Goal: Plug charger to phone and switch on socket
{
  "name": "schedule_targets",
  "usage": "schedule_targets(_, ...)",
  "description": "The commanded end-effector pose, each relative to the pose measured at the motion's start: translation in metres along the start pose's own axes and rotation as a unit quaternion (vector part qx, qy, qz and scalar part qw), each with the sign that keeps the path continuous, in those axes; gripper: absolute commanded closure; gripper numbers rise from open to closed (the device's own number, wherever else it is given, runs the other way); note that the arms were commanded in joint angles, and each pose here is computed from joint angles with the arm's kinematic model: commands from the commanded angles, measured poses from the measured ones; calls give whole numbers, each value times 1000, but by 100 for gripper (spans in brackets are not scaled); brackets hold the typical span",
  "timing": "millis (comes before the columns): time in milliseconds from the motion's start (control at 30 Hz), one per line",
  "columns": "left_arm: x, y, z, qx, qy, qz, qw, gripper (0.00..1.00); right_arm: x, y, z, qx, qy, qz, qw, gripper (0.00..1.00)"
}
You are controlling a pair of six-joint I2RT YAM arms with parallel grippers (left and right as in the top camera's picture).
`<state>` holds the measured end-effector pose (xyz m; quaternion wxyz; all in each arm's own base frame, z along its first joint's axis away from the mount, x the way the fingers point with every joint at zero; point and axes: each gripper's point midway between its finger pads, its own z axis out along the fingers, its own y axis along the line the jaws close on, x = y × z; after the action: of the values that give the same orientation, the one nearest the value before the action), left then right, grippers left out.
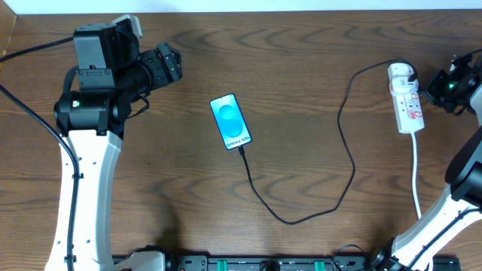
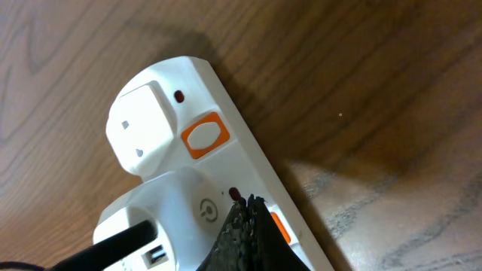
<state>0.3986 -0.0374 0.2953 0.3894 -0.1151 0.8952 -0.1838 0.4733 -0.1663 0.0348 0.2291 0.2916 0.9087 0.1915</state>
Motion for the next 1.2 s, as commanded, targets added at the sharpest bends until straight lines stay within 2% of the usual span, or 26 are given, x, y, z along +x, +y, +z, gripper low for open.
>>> schedule_targets(0,-4,1,-4,-5,-9,2,1000,16,21,1,24,-9,36,9,999,99)
schedule_targets(1167,-4,1,-4,-5,-9,2,1000,16,60,40,40,-9,96,-18,995,99)
